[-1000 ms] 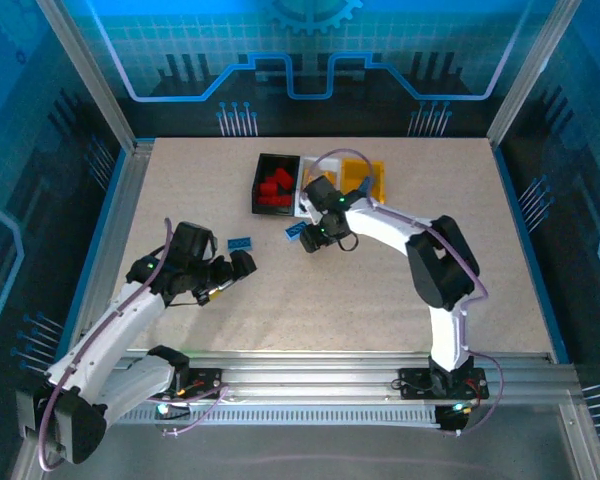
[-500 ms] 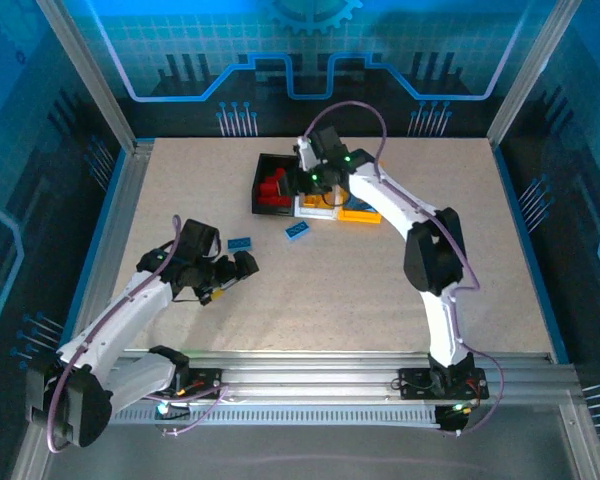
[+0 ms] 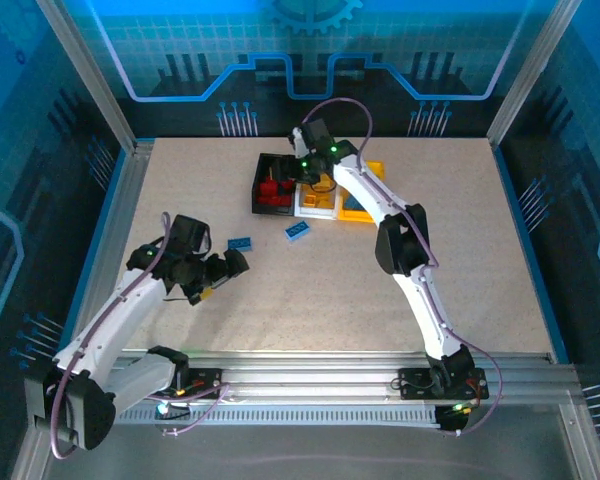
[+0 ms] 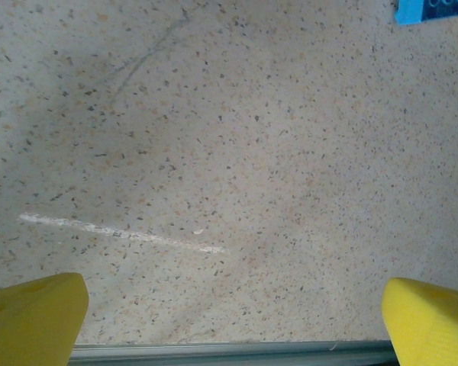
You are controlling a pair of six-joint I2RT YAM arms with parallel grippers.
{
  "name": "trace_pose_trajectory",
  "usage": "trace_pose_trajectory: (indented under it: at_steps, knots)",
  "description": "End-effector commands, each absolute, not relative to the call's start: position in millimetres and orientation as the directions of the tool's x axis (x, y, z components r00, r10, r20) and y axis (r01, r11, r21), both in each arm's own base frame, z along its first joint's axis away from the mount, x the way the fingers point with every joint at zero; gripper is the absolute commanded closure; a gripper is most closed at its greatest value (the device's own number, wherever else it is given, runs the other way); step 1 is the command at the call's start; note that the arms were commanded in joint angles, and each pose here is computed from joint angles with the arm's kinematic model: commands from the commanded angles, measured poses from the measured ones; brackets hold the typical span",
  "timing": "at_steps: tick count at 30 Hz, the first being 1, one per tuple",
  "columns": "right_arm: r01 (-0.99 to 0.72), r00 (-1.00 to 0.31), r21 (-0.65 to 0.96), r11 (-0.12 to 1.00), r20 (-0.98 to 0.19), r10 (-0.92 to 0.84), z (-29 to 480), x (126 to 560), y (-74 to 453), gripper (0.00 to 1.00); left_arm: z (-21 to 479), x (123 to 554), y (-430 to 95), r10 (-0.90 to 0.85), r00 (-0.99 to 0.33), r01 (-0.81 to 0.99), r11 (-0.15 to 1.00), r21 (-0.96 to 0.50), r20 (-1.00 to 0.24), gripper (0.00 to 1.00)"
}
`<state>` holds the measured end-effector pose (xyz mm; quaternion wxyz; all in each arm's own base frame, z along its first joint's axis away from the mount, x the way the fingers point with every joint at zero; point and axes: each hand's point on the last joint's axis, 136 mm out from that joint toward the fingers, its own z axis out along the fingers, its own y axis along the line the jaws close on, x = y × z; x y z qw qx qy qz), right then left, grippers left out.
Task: Sort the legos into containers by color
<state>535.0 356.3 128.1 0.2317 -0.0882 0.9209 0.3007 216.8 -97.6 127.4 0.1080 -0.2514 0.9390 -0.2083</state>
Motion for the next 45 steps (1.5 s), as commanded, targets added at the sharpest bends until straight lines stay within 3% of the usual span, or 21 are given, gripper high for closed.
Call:
trace_pose_trajectory:
  at_steps: [1, 8, 17, 24, 34, 45]
  knots:
    - [-0.267, -0.895, 0.534, 0.802, -0.446, -0.001, 122.3, 536.6, 353.1, 0.34, 134.0, 214.7, -90.0, -0.511, -0.852, -0.426, 0.801, -0.422, -0.110, 0.01]
    - [-0.278, -0.889, 0.533, 0.799, -0.458, -0.004, 131.7, 534.8, 352.9, 0.19, 132.2, 231.9, -86.1, -0.494, -0.863, -0.426, 0.822, -0.377, -0.104, 0.01]
    - [-0.324, -0.861, 0.513, 0.795, -0.508, -0.023, 177.9, 519.7, 338.8, 0.18, 123.8, 282.3, -83.5, -0.401, -0.907, -0.356, 0.894, -0.273, -0.131, 0.01]
    - [-0.385, -0.816, 0.465, 0.797, -0.575, -0.059, 224.2, 458.0, 307.8, 0.18, 94.0, 324.1, -79.8, -0.326, -0.939, -0.307, 0.939, -0.157, -0.110, 0.01]
    - [-0.317, -0.843, 0.419, 0.851, -0.536, -0.050, 209.2, 359.7, 236.0, 0.18, 52.4, 377.4, -75.0, -0.237, -0.969, -0.234, 0.971, -0.041, -0.074, 0.01]
    - [-0.257, -0.864, 0.419, 0.871, -0.504, -0.013, 191.4, 343.4, 224.5, 0.18, 30.3, 385.3, -71.1, -0.232, -0.972, -0.231, 0.973, -0.018, -0.031, 0.06]
